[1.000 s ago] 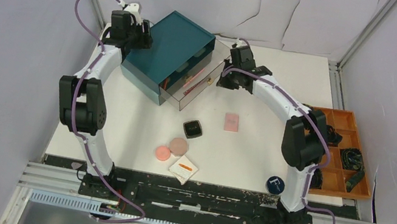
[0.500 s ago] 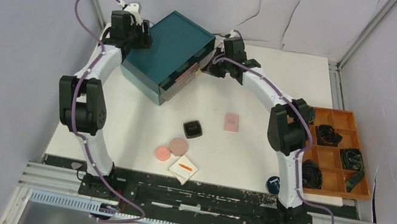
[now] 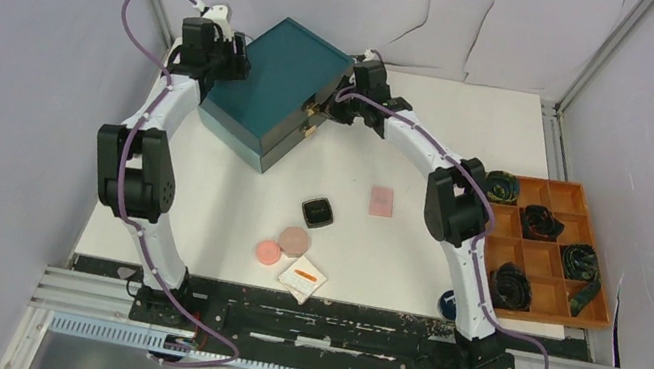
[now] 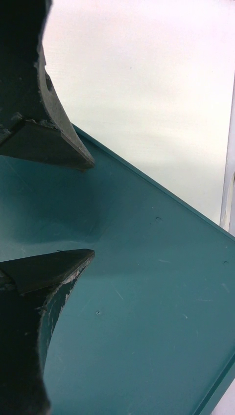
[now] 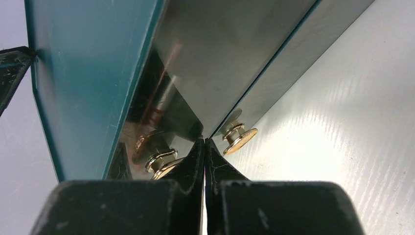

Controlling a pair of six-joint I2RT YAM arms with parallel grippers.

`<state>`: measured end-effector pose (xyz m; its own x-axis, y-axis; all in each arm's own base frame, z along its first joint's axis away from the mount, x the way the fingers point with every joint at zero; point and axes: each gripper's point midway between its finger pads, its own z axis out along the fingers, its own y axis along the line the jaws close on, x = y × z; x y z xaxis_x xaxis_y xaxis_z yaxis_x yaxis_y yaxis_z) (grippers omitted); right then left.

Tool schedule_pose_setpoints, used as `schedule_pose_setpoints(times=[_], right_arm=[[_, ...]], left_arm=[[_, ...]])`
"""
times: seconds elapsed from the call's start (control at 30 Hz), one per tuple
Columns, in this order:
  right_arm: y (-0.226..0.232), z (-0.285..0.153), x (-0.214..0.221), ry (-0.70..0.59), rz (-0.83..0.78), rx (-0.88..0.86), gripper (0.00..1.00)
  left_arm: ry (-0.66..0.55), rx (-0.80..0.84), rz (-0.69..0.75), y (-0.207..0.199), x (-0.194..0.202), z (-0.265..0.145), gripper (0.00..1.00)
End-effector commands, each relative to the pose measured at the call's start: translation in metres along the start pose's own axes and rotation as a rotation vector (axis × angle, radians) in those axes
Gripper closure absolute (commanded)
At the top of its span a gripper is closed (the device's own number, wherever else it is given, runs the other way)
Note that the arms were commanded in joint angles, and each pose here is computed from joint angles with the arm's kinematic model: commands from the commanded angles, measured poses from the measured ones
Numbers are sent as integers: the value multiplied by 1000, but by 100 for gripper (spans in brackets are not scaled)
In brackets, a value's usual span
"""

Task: Organize the makeup

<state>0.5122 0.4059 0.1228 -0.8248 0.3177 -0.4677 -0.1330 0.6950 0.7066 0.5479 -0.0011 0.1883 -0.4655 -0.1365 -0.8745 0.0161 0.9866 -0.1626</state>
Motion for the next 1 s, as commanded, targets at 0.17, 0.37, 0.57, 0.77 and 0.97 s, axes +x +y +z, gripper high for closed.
schedule_pose_setpoints(times=[0.17, 0.37, 0.57, 0.77, 0.97], right_arm=[[40, -63, -4, -84, -60, -56, 69], [-4, -71, 27, -62, 126, -51, 49], [-14, -44, 37, -63, 233, -127, 49], [-11, -14, 23, -128, 308, -233, 50], [-13, 8, 17, -155, 381, -296, 51]], left_arm=[[241, -54, -43, 18, 78, 4, 31], [241, -58, -46, 20, 77, 5, 30], [251, -67, -43, 23, 82, 5, 30], [257, -71, -36, 24, 85, 5, 30], [271, -86, -24, 28, 91, 6, 30]])
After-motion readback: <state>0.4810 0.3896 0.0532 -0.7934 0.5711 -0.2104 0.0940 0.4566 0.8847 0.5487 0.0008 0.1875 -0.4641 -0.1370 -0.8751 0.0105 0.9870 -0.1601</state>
